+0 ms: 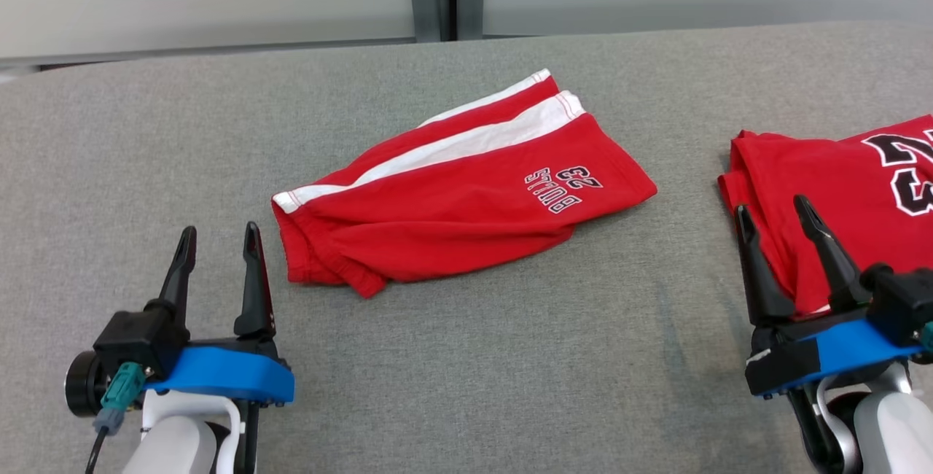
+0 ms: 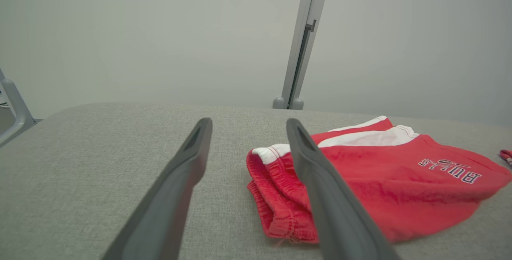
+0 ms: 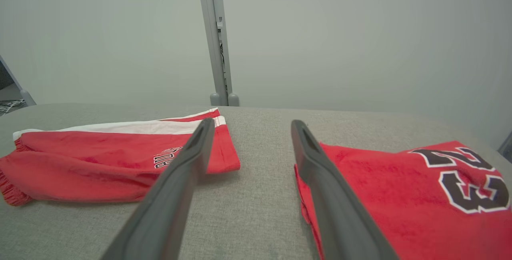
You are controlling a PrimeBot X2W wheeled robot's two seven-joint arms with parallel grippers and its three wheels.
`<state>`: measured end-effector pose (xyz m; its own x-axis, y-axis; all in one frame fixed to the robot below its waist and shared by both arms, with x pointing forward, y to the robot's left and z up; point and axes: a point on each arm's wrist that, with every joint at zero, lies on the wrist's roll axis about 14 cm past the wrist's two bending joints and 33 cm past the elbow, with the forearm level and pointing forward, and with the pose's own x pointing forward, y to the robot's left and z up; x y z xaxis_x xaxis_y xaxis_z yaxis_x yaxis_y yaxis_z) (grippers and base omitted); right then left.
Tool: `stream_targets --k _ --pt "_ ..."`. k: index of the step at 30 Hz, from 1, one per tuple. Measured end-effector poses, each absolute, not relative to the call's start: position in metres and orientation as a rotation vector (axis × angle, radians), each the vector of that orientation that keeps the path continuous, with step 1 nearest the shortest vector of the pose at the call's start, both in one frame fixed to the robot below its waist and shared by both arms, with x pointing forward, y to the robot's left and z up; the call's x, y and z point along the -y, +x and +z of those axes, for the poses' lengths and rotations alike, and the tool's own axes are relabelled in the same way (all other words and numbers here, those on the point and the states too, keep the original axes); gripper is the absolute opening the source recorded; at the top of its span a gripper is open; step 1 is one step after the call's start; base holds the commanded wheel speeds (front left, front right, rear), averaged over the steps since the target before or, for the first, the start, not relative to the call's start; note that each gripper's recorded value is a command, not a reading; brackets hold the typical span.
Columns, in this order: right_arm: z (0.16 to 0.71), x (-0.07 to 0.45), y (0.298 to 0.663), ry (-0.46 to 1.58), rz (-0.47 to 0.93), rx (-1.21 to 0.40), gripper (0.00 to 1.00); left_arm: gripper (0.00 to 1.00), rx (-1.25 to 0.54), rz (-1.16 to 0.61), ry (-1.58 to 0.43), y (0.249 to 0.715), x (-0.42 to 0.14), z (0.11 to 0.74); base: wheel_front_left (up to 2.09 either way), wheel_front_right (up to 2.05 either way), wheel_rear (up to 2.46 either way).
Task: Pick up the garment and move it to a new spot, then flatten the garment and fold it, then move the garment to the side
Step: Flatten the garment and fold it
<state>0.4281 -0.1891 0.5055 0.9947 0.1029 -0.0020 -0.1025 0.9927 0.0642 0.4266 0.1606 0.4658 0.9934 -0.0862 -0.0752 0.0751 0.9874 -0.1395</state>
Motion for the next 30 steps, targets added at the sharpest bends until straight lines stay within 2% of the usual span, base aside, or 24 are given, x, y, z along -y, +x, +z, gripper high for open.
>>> stream_targets --k 10,16,25,26,27,28,30 --pt "0.456 0.169 0.486 0.035 0.187 -0.165 1.0 1.0 -0.065 -0.072 -0.124 0.446 -0.171 0.465 0.0 0.0 0.0" --pt "0.416 0.136 0.525 0.034 0.27 -0.289 1.0 1.0 -0.061 -0.045 -0.127 0.453 -0.181 0.46 0.0 0.0 0.0" --pt "0.371 0.106 0.54 0.044 0.329 -0.513 1.0 1.0 -0.077 -0.013 -0.129 0.452 -0.189 0.453 0.0 0.0 0.0" --pt "0.368 0.104 0.539 0.051 0.332 -0.537 0.6 1.0 -0.075 -0.012 -0.132 0.452 -0.189 0.453 0.0 0.0 0.0" --pt "0.367 0.103 0.539 0.051 0.335 -0.546 0.43 1.0 -0.073 -0.011 -0.131 0.452 -0.189 0.454 0.0 0.0 0.0" --pt "0.367 0.101 0.539 0.065 0.335 -0.551 0.0 1.0 -0.069 -0.011 -0.127 0.453 -0.189 0.455 0.0 0.0 0.0" --pt "0.368 0.099 0.538 0.07 0.338 -0.559 0.0 1.0 -0.06 -0.012 -0.125 0.454 -0.189 0.457 0.0 0.0 0.0"
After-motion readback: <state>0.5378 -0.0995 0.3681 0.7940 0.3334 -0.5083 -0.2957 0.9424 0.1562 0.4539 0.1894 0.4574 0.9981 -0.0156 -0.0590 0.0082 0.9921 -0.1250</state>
